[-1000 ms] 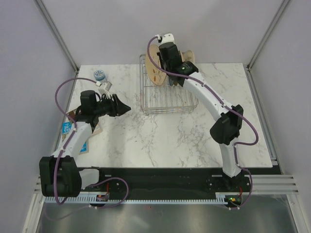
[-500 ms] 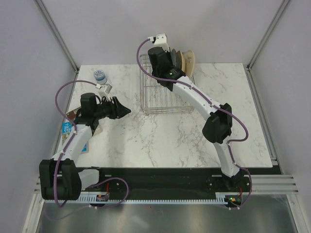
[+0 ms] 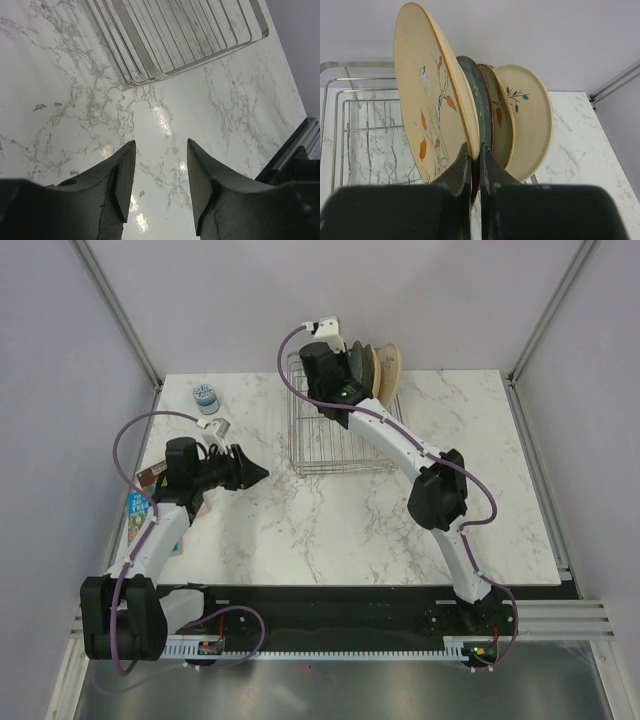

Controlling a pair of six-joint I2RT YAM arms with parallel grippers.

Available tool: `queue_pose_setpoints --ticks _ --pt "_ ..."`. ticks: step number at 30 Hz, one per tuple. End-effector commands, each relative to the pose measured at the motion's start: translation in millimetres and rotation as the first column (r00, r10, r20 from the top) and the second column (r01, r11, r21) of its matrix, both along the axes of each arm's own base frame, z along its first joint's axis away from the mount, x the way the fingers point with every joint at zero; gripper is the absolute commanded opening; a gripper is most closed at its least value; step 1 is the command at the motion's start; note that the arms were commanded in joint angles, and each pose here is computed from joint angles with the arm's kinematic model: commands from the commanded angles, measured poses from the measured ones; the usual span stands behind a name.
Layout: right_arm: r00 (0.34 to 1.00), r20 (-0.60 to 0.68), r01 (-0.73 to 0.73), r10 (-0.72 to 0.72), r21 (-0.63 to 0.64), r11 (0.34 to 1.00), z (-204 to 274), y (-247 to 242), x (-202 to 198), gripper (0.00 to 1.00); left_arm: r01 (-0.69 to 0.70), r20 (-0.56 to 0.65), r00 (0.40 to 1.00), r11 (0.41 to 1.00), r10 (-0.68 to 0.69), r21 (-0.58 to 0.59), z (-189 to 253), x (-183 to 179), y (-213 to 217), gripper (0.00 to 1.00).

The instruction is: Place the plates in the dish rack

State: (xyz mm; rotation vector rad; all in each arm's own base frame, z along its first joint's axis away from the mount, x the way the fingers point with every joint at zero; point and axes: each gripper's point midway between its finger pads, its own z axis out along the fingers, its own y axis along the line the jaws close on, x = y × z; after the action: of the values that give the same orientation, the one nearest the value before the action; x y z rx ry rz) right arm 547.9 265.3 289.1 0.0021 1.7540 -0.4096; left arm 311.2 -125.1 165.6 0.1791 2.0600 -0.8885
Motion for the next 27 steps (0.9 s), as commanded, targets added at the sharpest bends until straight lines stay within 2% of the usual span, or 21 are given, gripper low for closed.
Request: queue_pose_setpoints --ticks 1,11,27 --pt "0.973 0.202 0.084 -0.116 0.161 0.983 70.2 -14.5 1.7 0.0 -0.003 0.069 0.998 0.999 0.001 0.036 4.6 3.6 4.7 0.52" --pt "0.942 0.273 0.157 -0.195 0.153 0.976 82.7 -25.5 4.9 0.0 -0.002 0.062 0.998 0.999 0.0 0.041 -1.2 2.3 5.1 0.52" --pt "0.968 0.19 0.162 -0.166 0.037 0.986 31.1 -17.3 15.2 0.0 -0.014 0.06 0.998 0.999 0.011 0.045 -6.3 -0.5 6.7 0.52"
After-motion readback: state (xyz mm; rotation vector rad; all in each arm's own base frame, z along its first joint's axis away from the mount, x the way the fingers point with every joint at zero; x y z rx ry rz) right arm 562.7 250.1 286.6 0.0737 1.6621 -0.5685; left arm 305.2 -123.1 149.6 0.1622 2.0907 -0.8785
